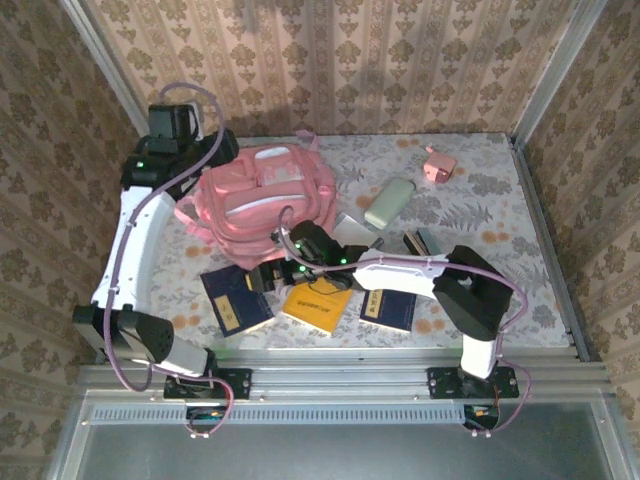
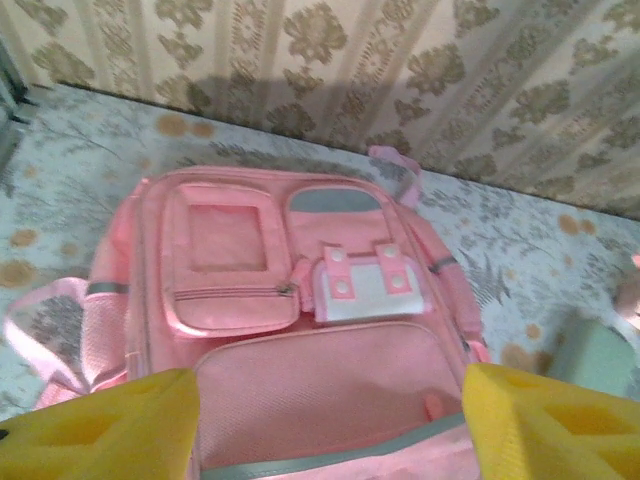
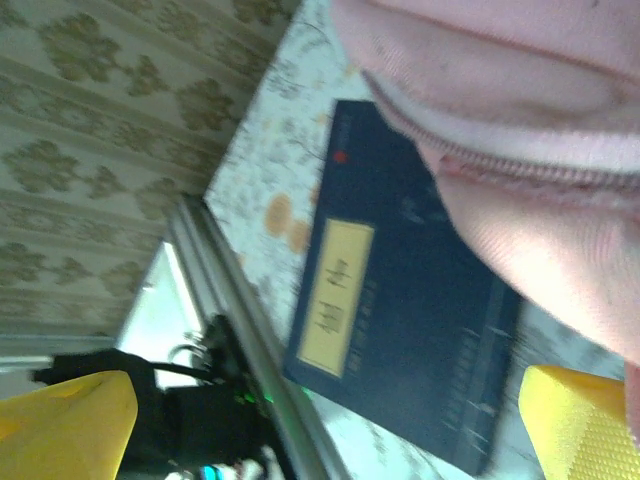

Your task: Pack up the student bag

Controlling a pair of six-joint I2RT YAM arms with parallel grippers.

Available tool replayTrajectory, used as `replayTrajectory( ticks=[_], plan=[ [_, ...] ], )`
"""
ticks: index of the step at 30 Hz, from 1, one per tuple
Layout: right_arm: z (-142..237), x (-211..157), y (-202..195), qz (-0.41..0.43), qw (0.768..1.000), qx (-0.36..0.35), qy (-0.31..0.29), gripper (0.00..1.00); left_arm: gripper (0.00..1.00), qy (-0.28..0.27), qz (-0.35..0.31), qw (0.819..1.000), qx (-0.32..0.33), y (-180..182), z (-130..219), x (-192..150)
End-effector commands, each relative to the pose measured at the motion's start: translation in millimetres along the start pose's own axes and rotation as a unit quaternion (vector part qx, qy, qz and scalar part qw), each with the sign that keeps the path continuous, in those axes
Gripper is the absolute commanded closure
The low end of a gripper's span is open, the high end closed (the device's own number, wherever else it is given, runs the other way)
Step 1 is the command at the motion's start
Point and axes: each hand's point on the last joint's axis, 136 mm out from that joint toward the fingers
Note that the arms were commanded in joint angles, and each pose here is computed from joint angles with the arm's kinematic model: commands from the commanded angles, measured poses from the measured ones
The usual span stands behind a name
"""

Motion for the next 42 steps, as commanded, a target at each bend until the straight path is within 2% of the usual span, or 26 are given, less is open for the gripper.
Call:
replayTrajectory(
  ticks=[1,4,6,8,10,13,16,17,21,22,23,24,26,27,28,29,31,34,38,40,42],
  plan=[
    [33.5,-10.7,-16.3,0.052,0.996,-0.069,0.016,0.0,0.26,0.083,0.036,0.995,0.031,9.1,-19.4,-42.3],
    [48.1,-21.8,-30.2,0.071,0.991,-0.112,0.034,0.0,0.24,0.109,0.022,0.991,0.071,7.4,-28.2,-60.0],
    [50.6,-27.1,-37.4,0.074,0.99,-0.121,0.024,0.0,0.23,0.116,0.032,0.988,0.096,6.4,-29.8,-65.0],
    [45.9,-29.6,-29.3,0.069,0.994,-0.086,0.011,0.0,0.23,0.13,0.05,0.986,0.088,1.6,-34.5,-71.5],
    [39.9,-28.2,-11.0,0.05,0.998,-0.024,0.021,0.0,0.23,0.134,0.054,0.987,0.077,-5.0,-37.3,-74.4],
    [42.8,-17.1,5.0,0.037,0.998,0.031,0.033,0.04,0.24,0.139,0.056,0.985,0.089,-1.8,-36.9,-78.1],
    [57.6,-8.0,17.4,0.026,0.996,0.084,0.026,0.13,0.24,0.149,0.059,0.981,0.11,5.4,-33.8,-83.6],
    [61.4,-6.6,12.4,0.016,0.997,0.071,0.022,0.17,0.24,0.15,0.061,0.979,0.123,9.7,-32.0,-84.8],
    [71.7,-18.1,-33.5,-0.06,0.997,-0.048,0.029,0.51,0.24,0.153,0.063,0.971,0.174,21.3,-23.1,-91.1],
    [74.5,-22.7,-40.0,-0.078,0.994,-0.064,0.033,0.55,0.24,0.156,0.063,0.969,0.178,20.6,-22.5,-94.1],
    [77.2,-25.6,-43.9,-0.09,0.993,-0.073,0.032,0.54,0.24,0.161,0.064,0.969,0.178,19.1,-23.3,-97.8],
    [81.7,-28.6,-51.3,-0.104,0.99,-0.088,0.027,0.47,0.24,0.169,0.066,0.968,0.176,16.8,-24.7,-103.6],
    [93.1,-33.8,-66.0,-0.143,0.983,-0.11,0.017,0.45,0.24,0.182,0.073,0.966,0.168,9.7,-27.7,-115.0],
    [100.0,-36.9,-77.4,-0.177,0.977,-0.122,0.009,0.4,0.24,0.191,0.075,0.965,0.163,5.0,-30.1,-122.8],
    [106.9,-40.7,-89.1,-0.21,0.969,-0.127,-0.002,0.29,0.24,0.197,0.075,0.965,0.157,-0.7,-32.7,-129.6],
    [111.3,-43.1,-95.5,-0.241,0.963,-0.121,-0.018,0.22,0.24,0.204,0.074,0.964,0.154,-5.6,-35.0,-136.6],
    [120.7,-47.6,-108.3,-0.304,0.945,-0.104,-0.059,0.16,0.24,0.22,0.062,0.962,0.15,-20.0,-40.1,-155.2],
    [126.6,-56.9,-123.3,-0.369,0.919,-0.099,-0.096,0.16,0.24,0.251,0.06,0.952,0.168,-31.1,-50.5,-181.4],
    [127.6,-53.8,-127.7,-0.41,0.899,-0.096,-0.12,0.22,0.26,0.301,0.087,0.931,0.185,-47.2,-62.3,-218.9],
    [128.1,-47.5,-125.6,-0.399,0.904,-0.091,-0.126,0.26,0.27,0.315,0.095,0.927,0.181,-58.6,-69.2,-232.6],
    [128.1,-44.8,-123.3,-0.388,0.909,-0.092,-0.123,0.26,0.28,0.317,0.083,0.93,0.169,-69.0,-77.8,-236.7]
  ],
)
Point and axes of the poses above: each hand's point on the last joint's axis, 136 mm out from that joint toward the fingers, its own z axis back along the fingers, its own y axis along the line the jaws close on, x = y × z, and after that the axes turned 10 degrees about z, right-handed
